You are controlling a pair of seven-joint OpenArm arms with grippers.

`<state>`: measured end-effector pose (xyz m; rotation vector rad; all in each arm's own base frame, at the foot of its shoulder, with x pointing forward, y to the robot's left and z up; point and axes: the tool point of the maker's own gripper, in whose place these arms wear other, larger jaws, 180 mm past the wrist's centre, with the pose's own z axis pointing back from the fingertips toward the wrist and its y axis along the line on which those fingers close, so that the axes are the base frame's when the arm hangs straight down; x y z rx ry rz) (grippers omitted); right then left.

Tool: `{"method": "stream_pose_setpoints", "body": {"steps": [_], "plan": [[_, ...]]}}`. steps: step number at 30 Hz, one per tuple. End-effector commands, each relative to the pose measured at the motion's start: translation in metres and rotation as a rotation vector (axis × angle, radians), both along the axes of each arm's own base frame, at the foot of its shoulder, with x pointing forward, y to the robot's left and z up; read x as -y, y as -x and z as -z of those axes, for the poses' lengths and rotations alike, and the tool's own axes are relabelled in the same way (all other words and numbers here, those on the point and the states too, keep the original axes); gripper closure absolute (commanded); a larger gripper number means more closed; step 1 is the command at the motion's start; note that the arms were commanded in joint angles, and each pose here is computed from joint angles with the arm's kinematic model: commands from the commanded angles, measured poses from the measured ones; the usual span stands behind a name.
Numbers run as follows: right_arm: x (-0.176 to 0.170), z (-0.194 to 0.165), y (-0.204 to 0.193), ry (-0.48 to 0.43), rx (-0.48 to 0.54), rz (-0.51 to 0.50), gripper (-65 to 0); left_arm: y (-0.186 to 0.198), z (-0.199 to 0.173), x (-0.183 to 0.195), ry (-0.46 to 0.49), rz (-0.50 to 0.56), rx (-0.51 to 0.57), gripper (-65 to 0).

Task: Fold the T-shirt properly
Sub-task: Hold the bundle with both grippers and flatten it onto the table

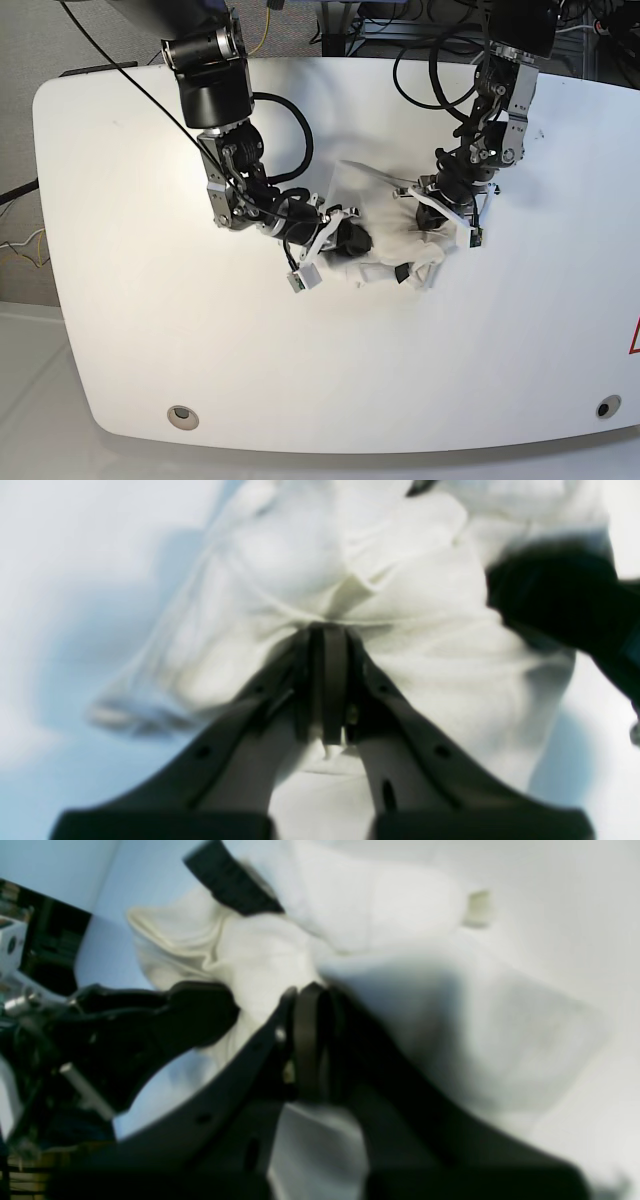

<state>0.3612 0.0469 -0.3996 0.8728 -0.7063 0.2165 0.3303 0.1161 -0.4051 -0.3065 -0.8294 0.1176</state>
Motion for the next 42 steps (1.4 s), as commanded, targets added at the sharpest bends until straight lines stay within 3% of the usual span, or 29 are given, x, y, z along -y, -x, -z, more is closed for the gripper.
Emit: {"method": "stream_pose_setpoints", "body": {"steps": [1,8,18,28,42], "plan": [[0.011,-0.001,0.000,-0.004,0.009,0.041,-2.9,-0.017,-0.015,-0.016,-0.043,-0.021,0.050,-2.2],[0.053,0.006,0.010,-0.027,-0.024,0.241,-2.9,-0.030,-0.032,-0.006,-0.040,0.070,0.113,-2.2],[0.084,0.002,0.032,-0.038,-0.030,0.392,-2.9,-0.050,-0.042,0.006,-0.046,0.127,0.148,-2.2],[0.066,-0.004,0.061,-0.087,-0.049,0.424,-2.9,-0.066,-0.033,0.029,-0.076,0.200,0.160,-2.2],[0.058,-0.019,0.060,-0.124,-0.021,0.432,-2.9,-0.068,-0.029,0.064,-0.101,0.312,0.181,-2.2]]}}
